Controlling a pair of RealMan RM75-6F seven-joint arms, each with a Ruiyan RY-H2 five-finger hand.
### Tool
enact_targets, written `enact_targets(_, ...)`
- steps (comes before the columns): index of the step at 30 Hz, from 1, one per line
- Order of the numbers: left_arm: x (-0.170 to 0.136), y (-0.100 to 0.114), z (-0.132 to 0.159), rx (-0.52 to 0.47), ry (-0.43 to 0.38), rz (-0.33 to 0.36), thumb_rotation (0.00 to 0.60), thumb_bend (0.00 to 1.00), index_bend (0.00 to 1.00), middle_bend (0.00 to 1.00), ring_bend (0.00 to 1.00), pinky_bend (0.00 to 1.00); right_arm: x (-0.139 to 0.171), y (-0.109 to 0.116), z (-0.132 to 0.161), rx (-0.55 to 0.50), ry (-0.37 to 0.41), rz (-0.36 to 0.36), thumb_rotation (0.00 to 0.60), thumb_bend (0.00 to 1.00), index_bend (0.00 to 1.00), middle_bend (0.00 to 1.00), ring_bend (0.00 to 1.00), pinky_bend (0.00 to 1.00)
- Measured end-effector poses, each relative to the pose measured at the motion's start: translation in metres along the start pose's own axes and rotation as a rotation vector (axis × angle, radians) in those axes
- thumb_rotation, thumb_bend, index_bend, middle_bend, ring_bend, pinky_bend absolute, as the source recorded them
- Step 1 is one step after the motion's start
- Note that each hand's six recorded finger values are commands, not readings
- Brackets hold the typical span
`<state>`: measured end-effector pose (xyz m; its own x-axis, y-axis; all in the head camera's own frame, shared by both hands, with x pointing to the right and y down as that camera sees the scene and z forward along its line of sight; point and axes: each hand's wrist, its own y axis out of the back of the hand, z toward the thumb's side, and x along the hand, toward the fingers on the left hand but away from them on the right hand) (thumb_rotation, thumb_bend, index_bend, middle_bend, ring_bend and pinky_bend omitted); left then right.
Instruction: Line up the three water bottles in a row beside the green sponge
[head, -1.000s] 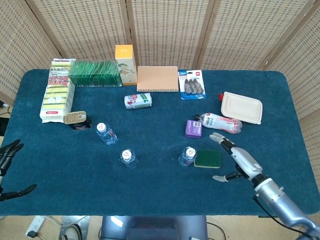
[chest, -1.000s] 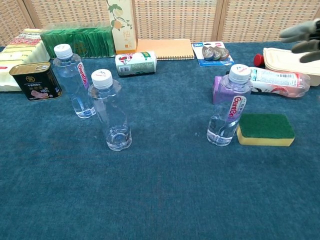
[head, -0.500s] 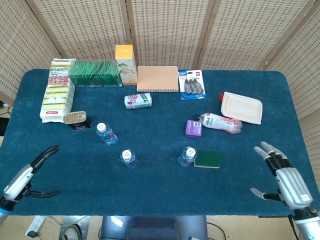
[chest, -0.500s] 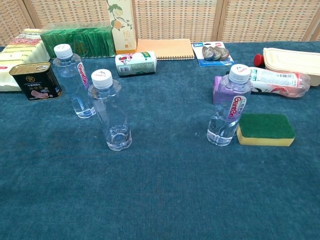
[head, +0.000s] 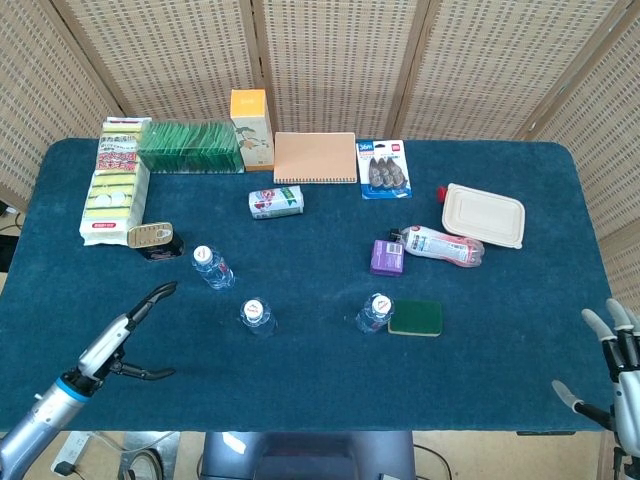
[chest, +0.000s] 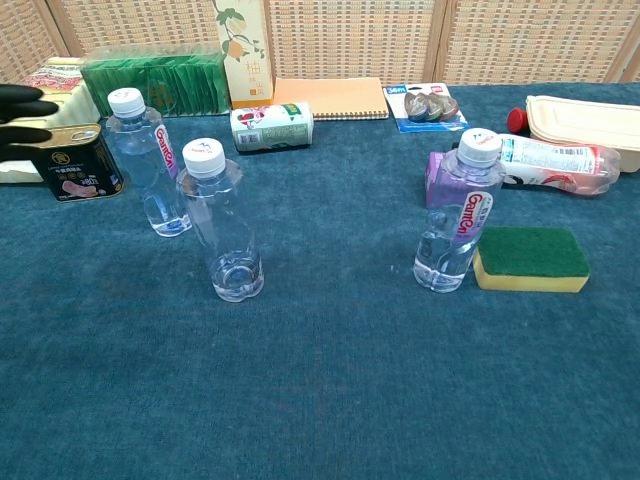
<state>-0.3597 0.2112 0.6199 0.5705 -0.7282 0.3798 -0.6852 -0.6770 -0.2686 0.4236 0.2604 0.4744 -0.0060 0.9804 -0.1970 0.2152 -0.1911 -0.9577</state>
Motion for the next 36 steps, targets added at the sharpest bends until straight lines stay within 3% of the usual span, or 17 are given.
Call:
enact_targets(5,0.025,-0.017,-0.008,-0.039,0.035,-0.016,0.600,0.11,0.00,0.00,0.00,0.00,0.000,0.003,-0.002,-0.051,0.011,-0.007,0.600,0.00,0.14,0.02,0.00,0.00)
enact_targets(13,0.067,-0.049,-0.002,-0.084,0.008,-0.036,0.600,0.11,0.00,0.00,0.00,0.00,-0.002,0.008,0.000,-0.093,0.034,0.002,0.600,0.00,0.14,0.02,0.00,0.00)
enact_targets(20,0.096,-0.084,-0.008,-0.123,0.033,-0.049,0.600,0.13,0.00,0.00,0.00,0.02,-0.002,0.010,0.001,-0.114,0.046,0.004,0.600,0.00,0.15,0.02,0.00,0.00)
enact_targets(26,0.115,-0.101,-0.010,-0.134,0.033,-0.036,0.600,0.17,0.00,0.00,0.00,0.11,-0.001,0.013,0.000,-0.133,0.049,0.001,0.600,0.00,0.15,0.03,0.00,0.00)
enact_targets(30,0.126,-0.108,-0.010,-0.122,0.037,-0.021,0.600,0.21,0.01,0.02,0.03,0.25,0.000,0.015,0.001,-0.143,0.054,-0.003,0.600,0.00,0.15,0.03,0.00,0.00)
enact_targets(33,0.133,-0.116,-0.011,-0.104,0.051,-0.022,0.600,0.24,0.07,0.09,0.09,0.30,0.000,0.016,0.000,-0.150,0.056,-0.005,0.600,0.00,0.15,0.03,0.00,0.00)
enact_targets(36,0.139,-0.125,-0.011,-0.090,0.062,-0.025,0.600,0.28,0.19,0.21,0.18,0.37,0.000,0.018,0.000,-0.155,0.059,-0.010,0.600,0.00,0.15,0.03,0.00,0.00)
